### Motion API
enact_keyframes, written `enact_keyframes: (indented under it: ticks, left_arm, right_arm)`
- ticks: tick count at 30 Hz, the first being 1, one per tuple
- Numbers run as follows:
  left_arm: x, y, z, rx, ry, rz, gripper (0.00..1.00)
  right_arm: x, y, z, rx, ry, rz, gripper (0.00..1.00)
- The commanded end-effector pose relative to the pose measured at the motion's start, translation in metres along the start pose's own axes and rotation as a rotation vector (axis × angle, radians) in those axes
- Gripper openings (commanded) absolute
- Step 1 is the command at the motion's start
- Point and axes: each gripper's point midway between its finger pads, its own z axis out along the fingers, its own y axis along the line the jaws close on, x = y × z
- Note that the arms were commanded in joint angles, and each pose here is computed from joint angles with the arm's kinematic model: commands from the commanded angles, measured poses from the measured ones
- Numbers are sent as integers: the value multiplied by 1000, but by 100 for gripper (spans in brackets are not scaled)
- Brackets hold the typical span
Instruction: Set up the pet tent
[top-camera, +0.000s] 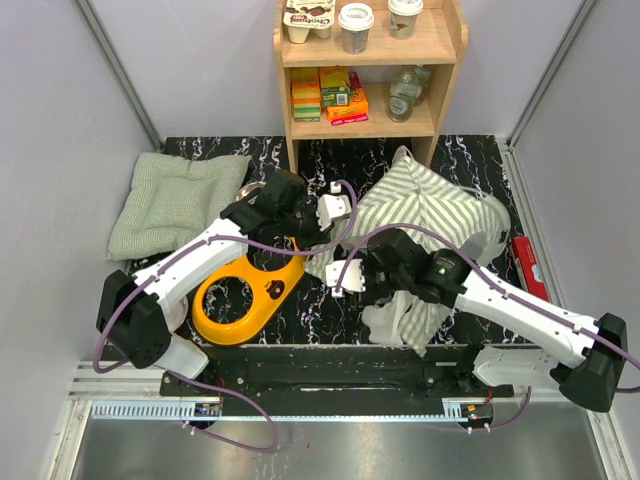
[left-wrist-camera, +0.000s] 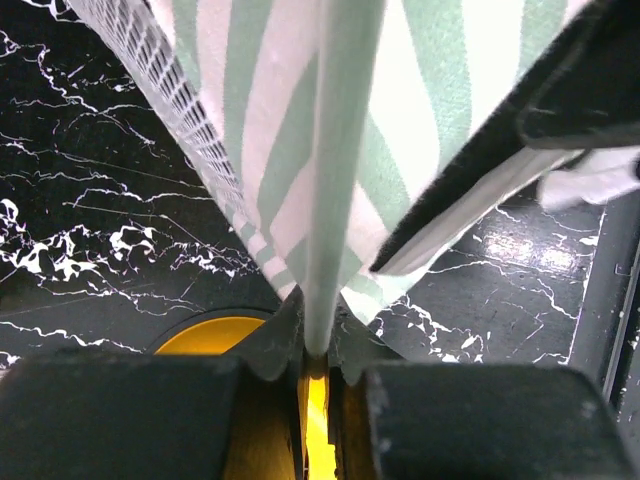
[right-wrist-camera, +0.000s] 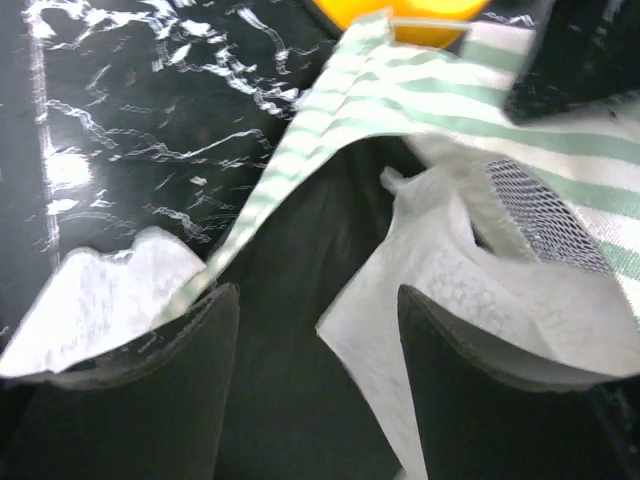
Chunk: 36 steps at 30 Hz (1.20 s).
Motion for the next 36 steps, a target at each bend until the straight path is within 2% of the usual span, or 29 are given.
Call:
enact_keyframes:
  ticks: [1, 3, 5, 11, 13, 15, 16, 18, 23, 24, 28, 30, 33, 34, 36]
  left_arm:
    - [-9, 9, -1, -18, -29, 41, 5]
    - [-10, 8, 0, -10, -33, 35, 5]
    - [-11, 8, 0, -7, -35, 32, 5]
    - [-9, 7, 3, 3, -33, 16, 7]
    - [-10, 7, 2, 0, -32, 8, 13]
    - [-15, 9, -2, -10, -35, 0, 31]
    - [-18, 10, -5, -13, -38, -4, 43]
    - [-25, 12, -13, -24, -51, -8, 59]
    - [-35, 20, -44, -31, -83, -43, 96]
    - [-36, 22, -52, -32, -89, -52, 99]
    - [-37, 46, -97, -101, -155, -113, 99]
    - [-32, 63, -122, -183, -173, -137, 99]
    - [-1, 103, -158, -349, -155, -246, 99]
    - [12, 115, -167, -407, -141, -286, 99]
    - [52, 146, -187, -580, -63, -370, 99]
  right_arm:
    - [0, 53, -12, -304, 77, -20, 72]
    - [10, 58, -7, -342, 146, -48, 73]
    - [5, 55, -4, -342, 140, -55, 73]
    - [-44, 37, 3, -267, -95, -58, 75]
    - [-61, 36, 0, -271, -177, -40, 75]
    - [-82, 36, -6, -274, -283, -20, 75]
    - [-91, 37, -8, -281, -331, -13, 76]
    - [-103, 37, -11, -285, -394, 9, 76]
    - [-105, 46, -6, -315, -409, 67, 77]
    - [-104, 47, -5, -321, -407, 83, 77]
    - [-112, 48, -7, -326, -455, 131, 78]
    - [-119, 47, -10, -325, -483, 142, 80]
    - [-125, 39, -14, -302, -497, 167, 82]
    - [-126, 37, -13, -294, -495, 175, 86]
    - [-128, 34, -15, -280, -501, 189, 87]
